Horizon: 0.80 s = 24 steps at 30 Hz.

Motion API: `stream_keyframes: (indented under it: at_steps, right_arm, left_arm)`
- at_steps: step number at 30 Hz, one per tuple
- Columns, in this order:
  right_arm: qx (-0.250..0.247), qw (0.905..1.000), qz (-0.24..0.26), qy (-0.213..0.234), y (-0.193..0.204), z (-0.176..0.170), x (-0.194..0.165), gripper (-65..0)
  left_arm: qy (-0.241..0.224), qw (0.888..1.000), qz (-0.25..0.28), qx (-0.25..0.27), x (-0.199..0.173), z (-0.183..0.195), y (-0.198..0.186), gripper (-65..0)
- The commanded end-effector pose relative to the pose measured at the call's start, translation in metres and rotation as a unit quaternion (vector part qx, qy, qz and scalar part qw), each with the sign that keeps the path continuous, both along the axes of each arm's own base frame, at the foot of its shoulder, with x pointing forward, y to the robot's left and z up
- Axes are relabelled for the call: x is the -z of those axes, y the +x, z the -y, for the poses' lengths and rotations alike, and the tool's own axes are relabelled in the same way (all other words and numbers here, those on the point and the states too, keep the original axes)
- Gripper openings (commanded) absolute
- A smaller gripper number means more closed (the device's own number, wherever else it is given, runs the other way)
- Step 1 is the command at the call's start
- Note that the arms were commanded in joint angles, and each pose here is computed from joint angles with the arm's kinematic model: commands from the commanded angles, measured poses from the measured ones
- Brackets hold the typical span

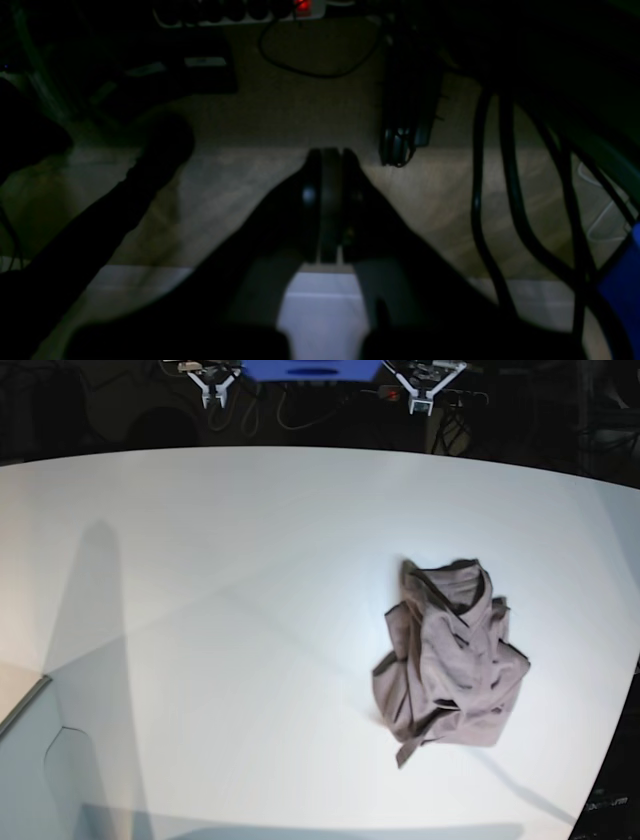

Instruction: Layout the t-shirt on the table in an organized manner, then fold the t-shirt properly

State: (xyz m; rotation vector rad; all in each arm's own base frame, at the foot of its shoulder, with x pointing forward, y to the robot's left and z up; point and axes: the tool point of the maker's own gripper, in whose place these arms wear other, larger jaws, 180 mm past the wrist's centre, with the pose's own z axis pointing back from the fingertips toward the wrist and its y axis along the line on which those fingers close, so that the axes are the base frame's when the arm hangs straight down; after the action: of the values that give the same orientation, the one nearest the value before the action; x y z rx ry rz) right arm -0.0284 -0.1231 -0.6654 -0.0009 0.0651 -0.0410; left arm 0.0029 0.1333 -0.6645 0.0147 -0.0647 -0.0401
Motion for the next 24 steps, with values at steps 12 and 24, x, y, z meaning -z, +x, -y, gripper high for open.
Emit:
stream_keyframes:
  at_steps: [12, 24]
  right_arm:
    - [0.003, 0.9998, 0.020, 0.004, -0.005, -0.005, -0.002, -65.0]
    - [-0.003, 0.9998, 0.019, 0.002, -0.007, -0.002, -0.002, -65.0]
  left_arm:
    - [0.006, 1.000, -0.006, -0.001, 0.000, -0.008, -0.010, -65.0]
    - [0.003, 1.000, -0.006, -0.001, 0.000, -0.004, -0.012, -65.0]
